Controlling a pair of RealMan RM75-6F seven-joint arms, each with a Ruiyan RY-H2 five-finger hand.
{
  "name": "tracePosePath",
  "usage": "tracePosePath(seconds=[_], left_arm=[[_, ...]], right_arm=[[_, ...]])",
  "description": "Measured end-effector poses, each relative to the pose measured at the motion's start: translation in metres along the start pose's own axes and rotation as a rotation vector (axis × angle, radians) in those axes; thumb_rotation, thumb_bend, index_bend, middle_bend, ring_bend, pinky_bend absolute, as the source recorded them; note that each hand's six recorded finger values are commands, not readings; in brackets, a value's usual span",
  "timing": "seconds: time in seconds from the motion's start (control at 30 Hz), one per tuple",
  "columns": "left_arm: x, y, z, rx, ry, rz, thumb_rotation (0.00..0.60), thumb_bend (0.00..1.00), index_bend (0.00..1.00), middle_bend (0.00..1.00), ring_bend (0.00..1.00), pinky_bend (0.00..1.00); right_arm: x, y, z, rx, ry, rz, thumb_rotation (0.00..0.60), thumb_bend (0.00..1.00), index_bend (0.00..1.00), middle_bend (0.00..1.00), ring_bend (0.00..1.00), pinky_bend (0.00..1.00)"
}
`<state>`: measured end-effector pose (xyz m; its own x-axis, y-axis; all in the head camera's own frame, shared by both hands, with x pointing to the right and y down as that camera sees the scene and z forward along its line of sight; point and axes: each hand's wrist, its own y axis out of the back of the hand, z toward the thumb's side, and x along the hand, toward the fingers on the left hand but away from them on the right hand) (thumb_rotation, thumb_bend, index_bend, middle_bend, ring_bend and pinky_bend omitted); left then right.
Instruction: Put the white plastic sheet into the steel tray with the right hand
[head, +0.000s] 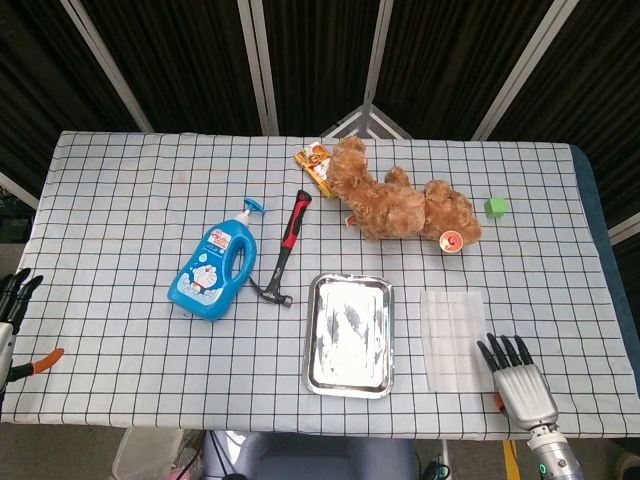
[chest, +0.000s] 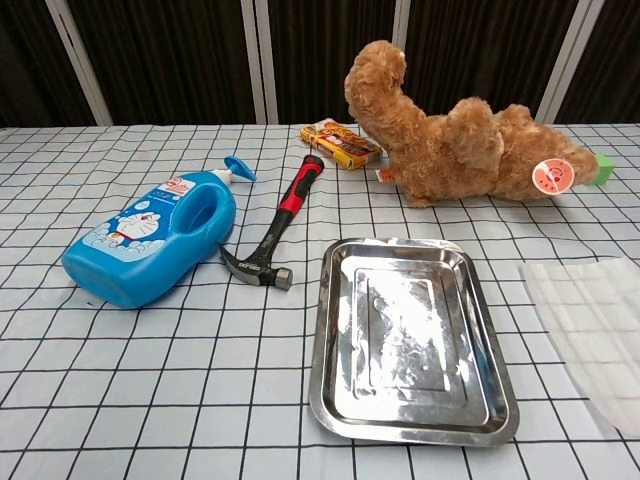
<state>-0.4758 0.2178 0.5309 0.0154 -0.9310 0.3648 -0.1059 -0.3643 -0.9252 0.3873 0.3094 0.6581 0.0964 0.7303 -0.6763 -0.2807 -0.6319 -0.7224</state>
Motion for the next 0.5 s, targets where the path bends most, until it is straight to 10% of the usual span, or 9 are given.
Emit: tracePosePath(seconds=[0.23,0.5], left_arm=[[0.000,-0.002,-0.003,-0.008,0.009,-0.008,0.600,0.00,0.00,0.00,0.00,0.00],[0.001,-0.003,-0.005,-0.009,0.017,-0.013,0.600,0.00,0.00,0.00,0.00,0.00]], right_arm=[[-0.005,0.003,0.012,-0.018,0.042,-0.029,0.600,0.39,0.31,0.05,0.00,0.00],[-0.014,0.011,0.022,-0.061,0.090,-0.102,0.600,0.39,0.41,0.10,0.00,0.00]])
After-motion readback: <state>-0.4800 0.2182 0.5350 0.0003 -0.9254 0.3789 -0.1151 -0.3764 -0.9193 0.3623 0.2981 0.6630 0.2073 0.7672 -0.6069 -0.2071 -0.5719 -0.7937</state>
